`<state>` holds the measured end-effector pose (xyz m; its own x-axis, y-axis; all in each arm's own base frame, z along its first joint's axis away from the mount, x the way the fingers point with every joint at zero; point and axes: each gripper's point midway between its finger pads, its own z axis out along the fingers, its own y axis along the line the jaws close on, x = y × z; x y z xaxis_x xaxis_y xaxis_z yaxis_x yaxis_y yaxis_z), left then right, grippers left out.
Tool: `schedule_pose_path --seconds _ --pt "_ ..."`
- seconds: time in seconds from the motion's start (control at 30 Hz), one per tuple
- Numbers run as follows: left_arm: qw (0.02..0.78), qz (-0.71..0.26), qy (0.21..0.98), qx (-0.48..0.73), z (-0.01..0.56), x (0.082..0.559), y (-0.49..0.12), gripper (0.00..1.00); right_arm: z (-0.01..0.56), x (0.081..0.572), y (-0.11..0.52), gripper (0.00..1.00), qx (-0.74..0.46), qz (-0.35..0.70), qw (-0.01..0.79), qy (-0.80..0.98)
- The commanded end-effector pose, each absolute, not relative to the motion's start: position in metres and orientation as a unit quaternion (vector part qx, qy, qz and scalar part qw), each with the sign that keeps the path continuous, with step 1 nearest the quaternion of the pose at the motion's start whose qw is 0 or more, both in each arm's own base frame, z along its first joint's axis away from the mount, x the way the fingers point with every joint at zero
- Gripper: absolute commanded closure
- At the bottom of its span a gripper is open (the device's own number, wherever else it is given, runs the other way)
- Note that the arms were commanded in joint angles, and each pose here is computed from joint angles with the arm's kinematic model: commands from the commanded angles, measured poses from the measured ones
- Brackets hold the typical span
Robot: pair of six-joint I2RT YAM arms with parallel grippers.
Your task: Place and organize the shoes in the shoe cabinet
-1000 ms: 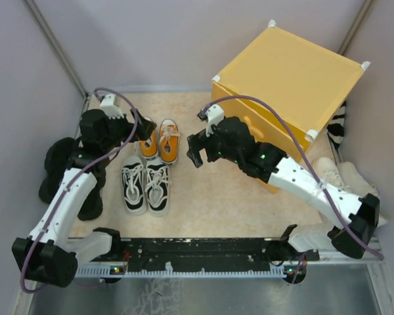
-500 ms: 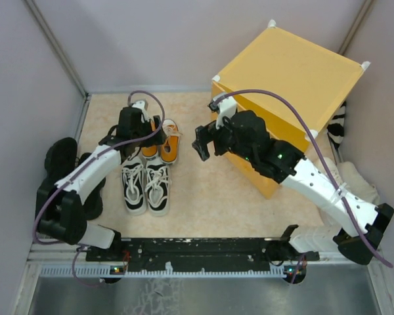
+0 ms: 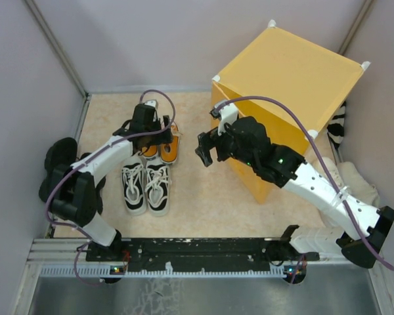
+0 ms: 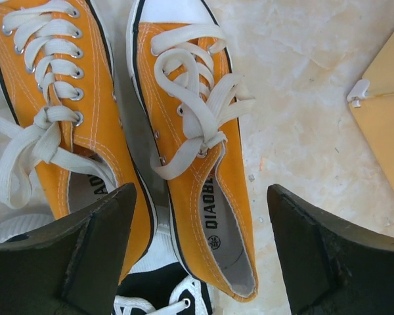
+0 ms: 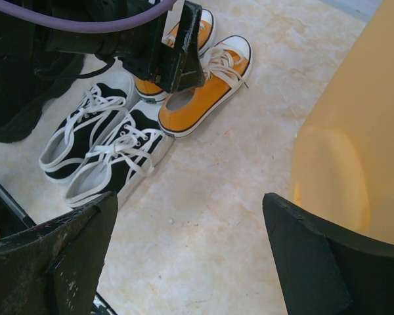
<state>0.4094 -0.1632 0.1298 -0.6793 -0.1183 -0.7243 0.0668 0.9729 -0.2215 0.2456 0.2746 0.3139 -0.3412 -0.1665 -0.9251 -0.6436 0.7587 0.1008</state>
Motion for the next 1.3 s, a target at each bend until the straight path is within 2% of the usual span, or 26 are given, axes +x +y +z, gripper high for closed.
schedule_pose_path --seconds 0.0,0.37,0.83,0.87,0.93,1.07,1.27 --pt "0.415 -0.081 0.906 -0.025 0.14 0.409 -0.152 0.12 0.33 0.248 0.275 0.08 -0.247 0.246 0.537 0.768" --pt "0.455 -0.055 0.888 -0.037 0.16 0.412 -0.137 0.1 0.315 0.252 0.282 0.08 -0.25 0.246 0.526 0.775" --pt "0.376 -0.032 0.925 -0.036 0.098 0.409 -0.14 0.1 0.308 0.25 0.281 0.08 -0.249 0.255 0.522 0.775" --pt "0.372 -0.032 0.927 -0.037 0.095 0.409 -0.14 0.12 0.308 0.25 0.281 0.08 -0.249 0.255 0.521 0.775" --pt "0.364 -0.032 0.93 -0.036 0.088 0.408 -0.142 0.25 0.308 0.249 0.28 0.08 -0.249 0.256 0.522 0.775" --pt "0.351 -0.031 0.935 -0.038 0.076 0.403 -0.142 0.28 0.309 0.248 0.278 0.08 -0.248 0.257 0.524 0.773" --pt "0.329 -0.016 0.944 -0.034 0.054 0.397 -0.141 0.22 0.308 0.248 0.281 0.08 -0.252 0.262 0.521 0.772"
